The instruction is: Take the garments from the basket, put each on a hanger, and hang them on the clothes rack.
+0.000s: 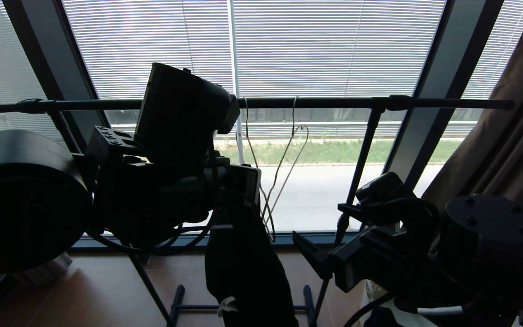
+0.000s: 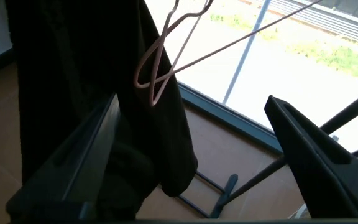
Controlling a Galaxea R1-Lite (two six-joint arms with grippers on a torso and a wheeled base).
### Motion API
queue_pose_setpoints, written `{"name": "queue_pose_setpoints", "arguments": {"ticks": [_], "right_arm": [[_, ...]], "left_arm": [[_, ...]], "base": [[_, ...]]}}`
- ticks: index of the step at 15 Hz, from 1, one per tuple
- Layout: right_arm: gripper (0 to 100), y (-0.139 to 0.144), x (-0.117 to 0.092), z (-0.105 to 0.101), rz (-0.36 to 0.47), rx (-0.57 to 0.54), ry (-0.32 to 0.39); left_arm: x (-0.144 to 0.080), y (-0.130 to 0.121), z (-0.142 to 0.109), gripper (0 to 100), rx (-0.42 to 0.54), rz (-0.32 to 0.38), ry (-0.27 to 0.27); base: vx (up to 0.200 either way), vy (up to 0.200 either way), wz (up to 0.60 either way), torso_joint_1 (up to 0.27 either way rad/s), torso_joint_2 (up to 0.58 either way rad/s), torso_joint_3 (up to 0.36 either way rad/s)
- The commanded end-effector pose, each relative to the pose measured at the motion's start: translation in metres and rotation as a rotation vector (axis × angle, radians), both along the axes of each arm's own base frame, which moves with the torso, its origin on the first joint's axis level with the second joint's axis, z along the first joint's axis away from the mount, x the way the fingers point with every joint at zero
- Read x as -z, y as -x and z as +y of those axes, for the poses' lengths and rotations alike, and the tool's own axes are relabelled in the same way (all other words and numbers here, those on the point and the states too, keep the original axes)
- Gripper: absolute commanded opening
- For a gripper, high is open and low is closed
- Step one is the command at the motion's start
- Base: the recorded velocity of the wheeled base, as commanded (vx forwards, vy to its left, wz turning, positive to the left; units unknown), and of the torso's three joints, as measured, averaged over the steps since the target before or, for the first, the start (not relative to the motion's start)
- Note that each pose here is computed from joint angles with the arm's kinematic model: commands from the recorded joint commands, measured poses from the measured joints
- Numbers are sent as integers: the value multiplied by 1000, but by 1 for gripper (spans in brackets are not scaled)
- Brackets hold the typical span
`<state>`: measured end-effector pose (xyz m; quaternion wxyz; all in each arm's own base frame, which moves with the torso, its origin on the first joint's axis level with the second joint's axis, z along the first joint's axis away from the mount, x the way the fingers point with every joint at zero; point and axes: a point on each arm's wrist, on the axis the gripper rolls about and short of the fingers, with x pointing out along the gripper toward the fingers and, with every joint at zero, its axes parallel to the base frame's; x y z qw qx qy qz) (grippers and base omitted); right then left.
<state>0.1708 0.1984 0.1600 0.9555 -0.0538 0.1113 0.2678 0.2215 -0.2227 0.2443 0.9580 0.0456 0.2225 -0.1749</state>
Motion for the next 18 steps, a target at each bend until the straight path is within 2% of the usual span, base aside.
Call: {"name": "queue_pose_setpoints", "arguments": {"ticks": [1,2,5,9,11,13,15,18], "right_arm": [[100,4,-11,-7,-26,0,-35],[100,5,-8,-5,-12,-32,-27],[100,14,10,19,31,-134,21],[100,13,39,42,88,-168,105],[100,10,46,45,96,-153,121],[100,-7,56,36,116,-60,150],[100,-25,64,16,143,34,168],[100,-31,66,1,154,82,162]], "left_arm": [[-2,-1,1,0,-6,-6,6],[-2,-2,1,0,-7,-6,6],[-2,-2,1,0,-8,-5,6],[-2,-2,1,0,-6,-4,7],[-2,-2,1,0,-7,-5,9],[-5,0,3,0,-7,-10,15],[-8,3,6,0,-6,-16,22],[-8,5,10,0,-7,-13,24]], "base": [[0,0,0,0,0,0],[0,0,0,0,0,0],[0,0,0,0,0,0],[0,0,0,0,0,0],[0,0,0,0,0,0],[0,0,0,0,0,0],[0,0,0,0,0,0],[0,0,0,0,0,0]]}}
